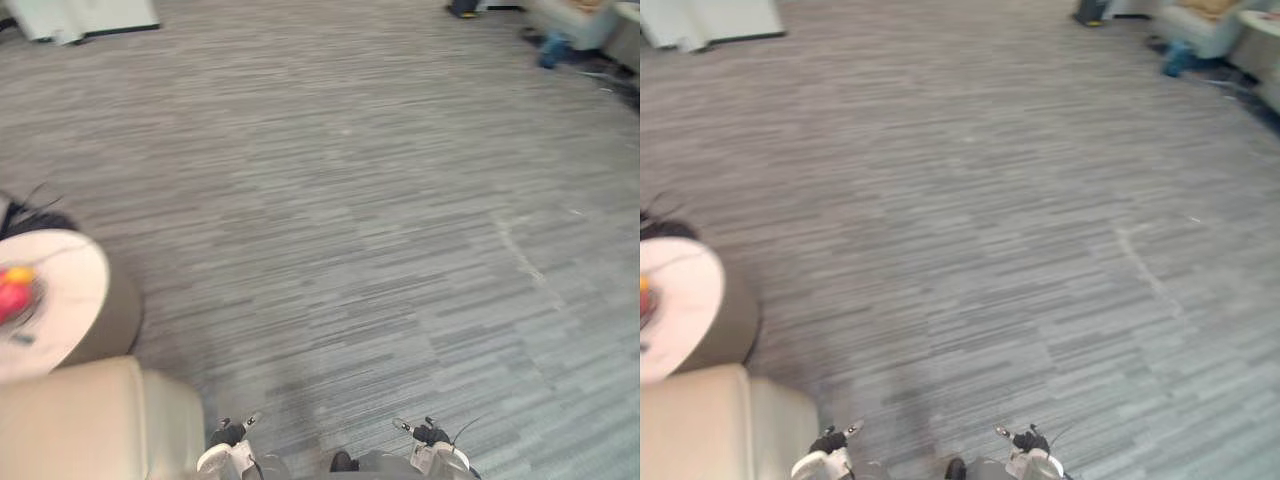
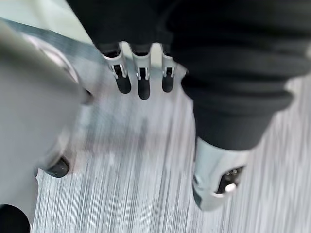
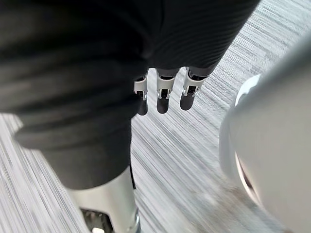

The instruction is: Pick up cushions and gather them together orderly.

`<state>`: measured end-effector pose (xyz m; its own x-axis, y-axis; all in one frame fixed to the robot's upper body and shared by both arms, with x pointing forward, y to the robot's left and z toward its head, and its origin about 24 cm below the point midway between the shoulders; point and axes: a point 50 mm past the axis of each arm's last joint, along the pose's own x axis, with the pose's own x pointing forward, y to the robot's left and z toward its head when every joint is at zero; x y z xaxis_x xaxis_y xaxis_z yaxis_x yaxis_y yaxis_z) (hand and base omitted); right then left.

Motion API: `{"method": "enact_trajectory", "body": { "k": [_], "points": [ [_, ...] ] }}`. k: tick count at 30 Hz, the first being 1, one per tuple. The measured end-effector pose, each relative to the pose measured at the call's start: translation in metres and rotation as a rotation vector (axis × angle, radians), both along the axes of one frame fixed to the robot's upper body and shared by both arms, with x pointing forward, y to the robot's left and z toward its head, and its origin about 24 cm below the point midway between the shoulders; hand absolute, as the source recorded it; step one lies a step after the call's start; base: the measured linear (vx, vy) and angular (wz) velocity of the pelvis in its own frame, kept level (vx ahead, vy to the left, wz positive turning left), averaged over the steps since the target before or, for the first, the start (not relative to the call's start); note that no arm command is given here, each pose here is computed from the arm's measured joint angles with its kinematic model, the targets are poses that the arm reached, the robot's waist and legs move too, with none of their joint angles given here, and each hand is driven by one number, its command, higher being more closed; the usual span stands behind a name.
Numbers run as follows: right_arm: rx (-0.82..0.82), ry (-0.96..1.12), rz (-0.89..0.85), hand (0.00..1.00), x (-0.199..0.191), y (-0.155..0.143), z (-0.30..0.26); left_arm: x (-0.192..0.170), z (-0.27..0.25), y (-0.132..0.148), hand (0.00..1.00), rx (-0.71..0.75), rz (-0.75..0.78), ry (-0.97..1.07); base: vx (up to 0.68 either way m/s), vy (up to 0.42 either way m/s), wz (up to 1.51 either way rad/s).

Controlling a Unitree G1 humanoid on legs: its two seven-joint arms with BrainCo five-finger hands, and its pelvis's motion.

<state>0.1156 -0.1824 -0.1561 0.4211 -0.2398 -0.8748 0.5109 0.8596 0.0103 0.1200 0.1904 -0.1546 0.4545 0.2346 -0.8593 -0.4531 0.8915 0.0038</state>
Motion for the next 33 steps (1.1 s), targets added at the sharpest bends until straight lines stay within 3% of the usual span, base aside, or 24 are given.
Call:
{"method": "enact_trajectory", "body": {
  "k": [7,16,21,30,33],
  "points": [
    [-0.037,0.041,-0.068,0.00,-0.015,-0.022,-0.002,0.001,0.000,-0.008,0.00,-0.020,-0.010,-0.006,0.17,-0.029,-0.57],
    [-0.024,0.043,-0.072,0.00,-0.011,-0.019,-0.002,-0.002,0.003,0.001,0.00,0.002,0.034,-0.031,0.24,0.211,-0.90],
    [0.019,0.029,-0.043,0.00,-0.007,0.001,-0.003,-0.010,0.000,0.011,0.00,0.033,0.020,0.011,0.48,0.239,-1.07],
    [-0.056,-0.053,-0.023,0.00,0.012,-0.020,0.008,0.007,0.001,-0.012,0.00,0.003,-0.099,-0.001,0.42,0.005,-0.15],
    [-0.074,0.001,-0.073,0.00,-0.001,-0.036,0.005,0.005,-0.001,-0.017,0.00,-0.002,-0.115,0.011,0.53,-0.241,-0.04]
  ]
}}
